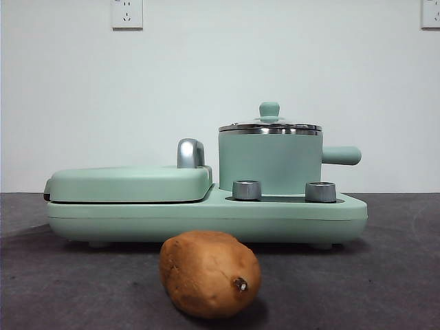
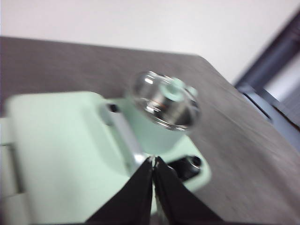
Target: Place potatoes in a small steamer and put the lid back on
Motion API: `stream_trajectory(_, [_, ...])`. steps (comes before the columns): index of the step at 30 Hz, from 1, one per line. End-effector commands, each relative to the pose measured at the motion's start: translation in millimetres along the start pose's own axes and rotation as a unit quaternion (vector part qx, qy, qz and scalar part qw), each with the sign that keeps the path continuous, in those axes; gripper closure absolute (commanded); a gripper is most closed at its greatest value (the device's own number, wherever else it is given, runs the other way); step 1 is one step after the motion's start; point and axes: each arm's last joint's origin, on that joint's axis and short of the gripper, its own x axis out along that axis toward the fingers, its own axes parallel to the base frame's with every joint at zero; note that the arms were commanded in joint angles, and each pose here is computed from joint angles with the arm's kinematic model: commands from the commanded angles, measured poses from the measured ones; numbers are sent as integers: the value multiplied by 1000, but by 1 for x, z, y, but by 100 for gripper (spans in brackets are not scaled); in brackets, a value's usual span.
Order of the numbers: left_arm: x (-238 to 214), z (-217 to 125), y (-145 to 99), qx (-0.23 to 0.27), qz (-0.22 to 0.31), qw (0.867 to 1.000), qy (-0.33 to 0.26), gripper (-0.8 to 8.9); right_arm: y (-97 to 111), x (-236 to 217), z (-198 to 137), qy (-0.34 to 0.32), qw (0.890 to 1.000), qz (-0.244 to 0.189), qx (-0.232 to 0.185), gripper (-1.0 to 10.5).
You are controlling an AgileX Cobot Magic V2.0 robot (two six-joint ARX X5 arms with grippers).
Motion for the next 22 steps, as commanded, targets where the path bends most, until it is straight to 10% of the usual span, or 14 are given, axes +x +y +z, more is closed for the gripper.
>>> stream_trajectory(1, [6,12,-5,18,-33,999,12,804,2,3,9,10,999,40,-22,934])
stream_trajectory(8, [24,23,-12,31,-69,996,44,801,1,8,10,23,998,61,-15,931])
stream_trajectory(16, [55,42,-20,31,-94,992,76,390,1,8,10,23,998,61,-15,500])
stream_trajectory(22, [86,58,-28,36,-113,987,112,345,1,8,10,23,998,61,-15,449])
